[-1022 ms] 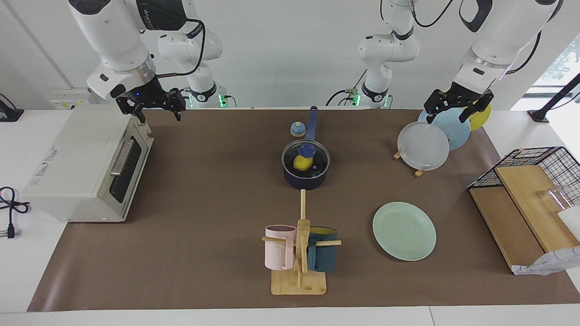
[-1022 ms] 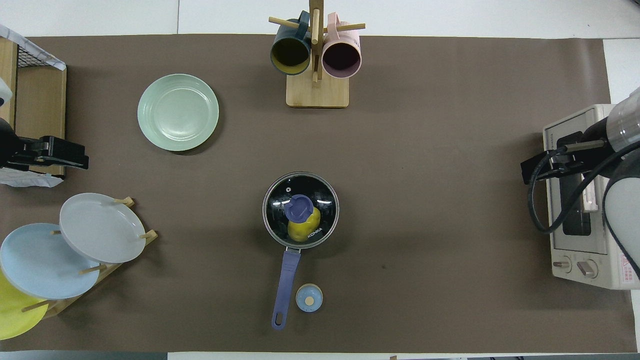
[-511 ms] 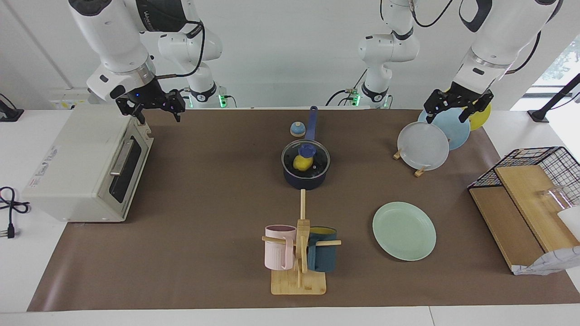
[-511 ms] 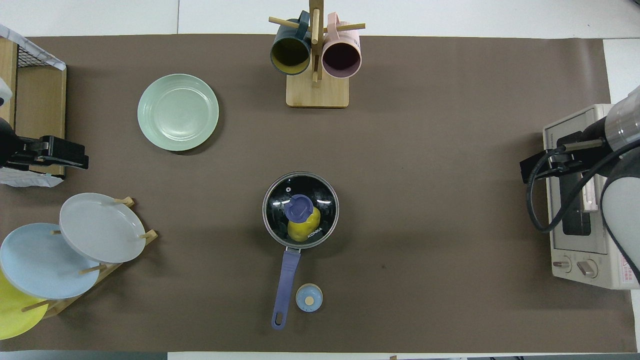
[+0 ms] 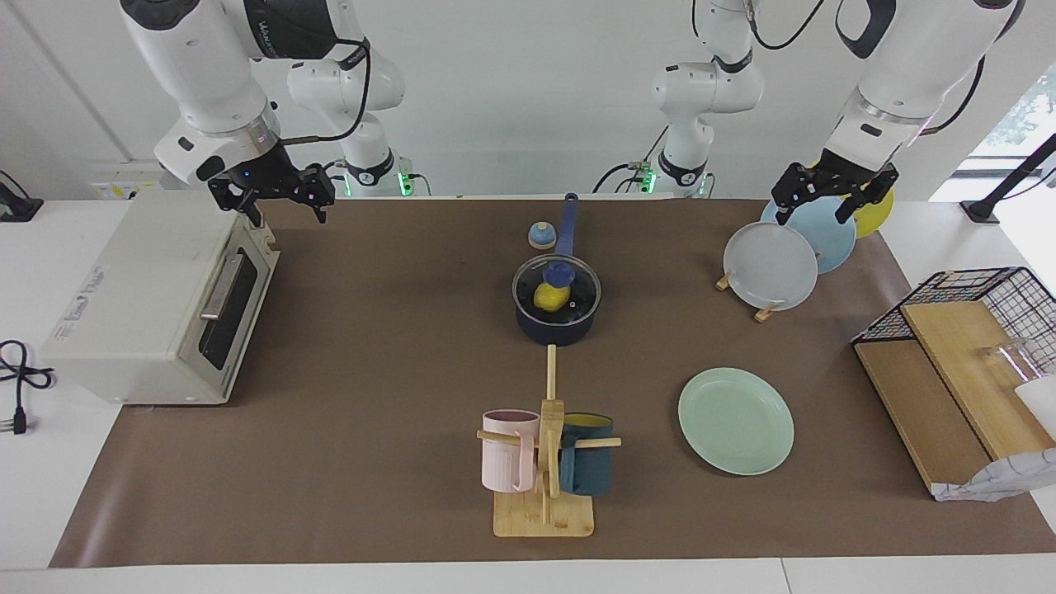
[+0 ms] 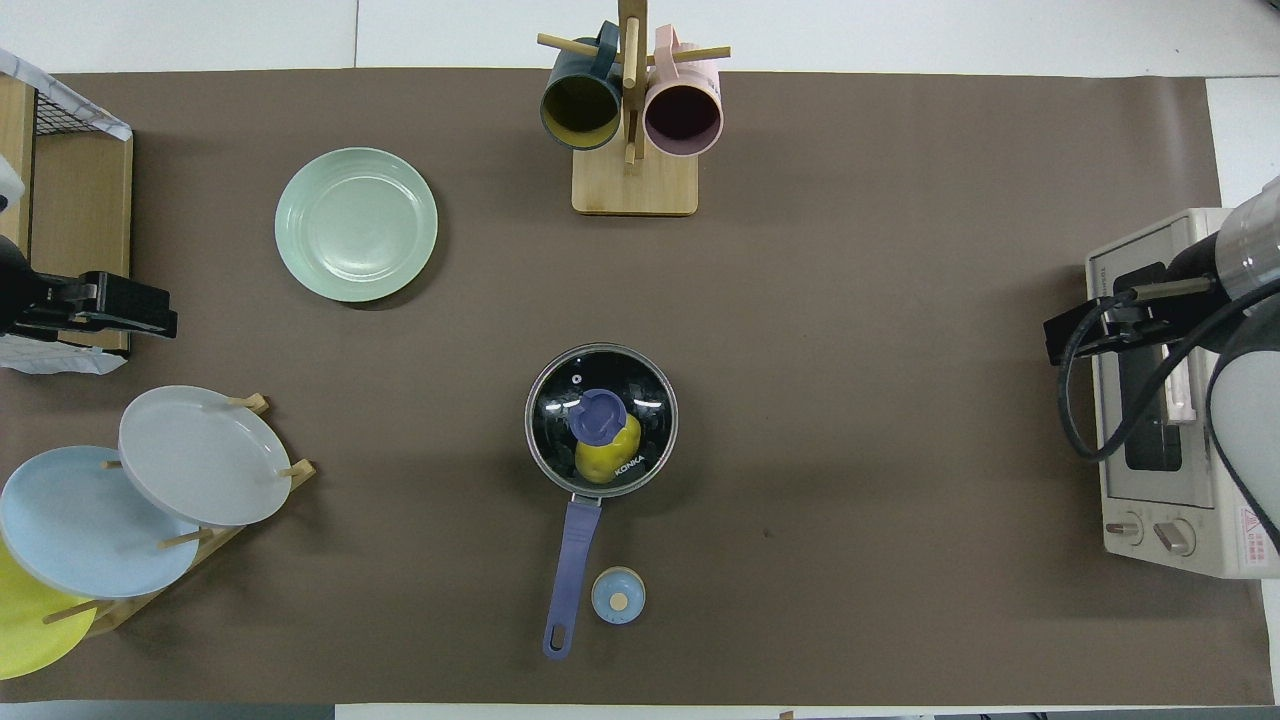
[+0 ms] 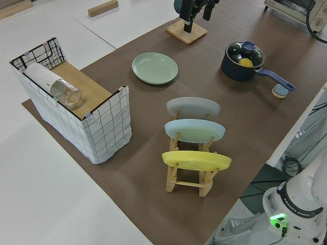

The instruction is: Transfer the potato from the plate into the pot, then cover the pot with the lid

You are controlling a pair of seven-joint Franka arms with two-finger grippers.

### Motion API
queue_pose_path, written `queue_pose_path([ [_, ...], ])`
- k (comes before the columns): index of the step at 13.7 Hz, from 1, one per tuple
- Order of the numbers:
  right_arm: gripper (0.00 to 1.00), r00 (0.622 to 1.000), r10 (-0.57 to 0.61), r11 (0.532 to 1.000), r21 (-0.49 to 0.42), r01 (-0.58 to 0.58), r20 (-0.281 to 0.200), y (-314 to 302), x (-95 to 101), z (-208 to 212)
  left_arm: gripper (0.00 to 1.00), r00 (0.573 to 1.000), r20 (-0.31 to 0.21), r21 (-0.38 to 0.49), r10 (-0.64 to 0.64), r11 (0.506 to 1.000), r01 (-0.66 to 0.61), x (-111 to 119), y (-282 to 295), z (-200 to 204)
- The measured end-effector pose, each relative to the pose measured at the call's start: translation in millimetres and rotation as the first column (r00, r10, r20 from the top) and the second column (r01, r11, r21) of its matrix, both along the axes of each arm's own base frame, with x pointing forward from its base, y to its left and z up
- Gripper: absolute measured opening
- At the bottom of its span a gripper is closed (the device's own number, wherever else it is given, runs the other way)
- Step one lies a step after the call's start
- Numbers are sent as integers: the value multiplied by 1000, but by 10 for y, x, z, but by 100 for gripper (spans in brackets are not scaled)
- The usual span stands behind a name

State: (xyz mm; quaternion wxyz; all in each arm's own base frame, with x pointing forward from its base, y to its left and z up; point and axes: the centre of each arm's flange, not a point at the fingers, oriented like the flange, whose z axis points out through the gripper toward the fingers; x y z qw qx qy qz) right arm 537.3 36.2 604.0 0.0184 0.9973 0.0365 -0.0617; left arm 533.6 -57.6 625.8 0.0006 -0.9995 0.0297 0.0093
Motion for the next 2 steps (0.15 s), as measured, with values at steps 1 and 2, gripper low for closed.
queue_pose_path([
  [1,100,1000,0,1000,0,0,1,0,1,1,100,1000,0,0,0,1000,0,0,0,0],
  [2,100,1000,0,1000,0,0,2,0,2,2,100,1000,0,0,0,1000,0,0,0,0],
])
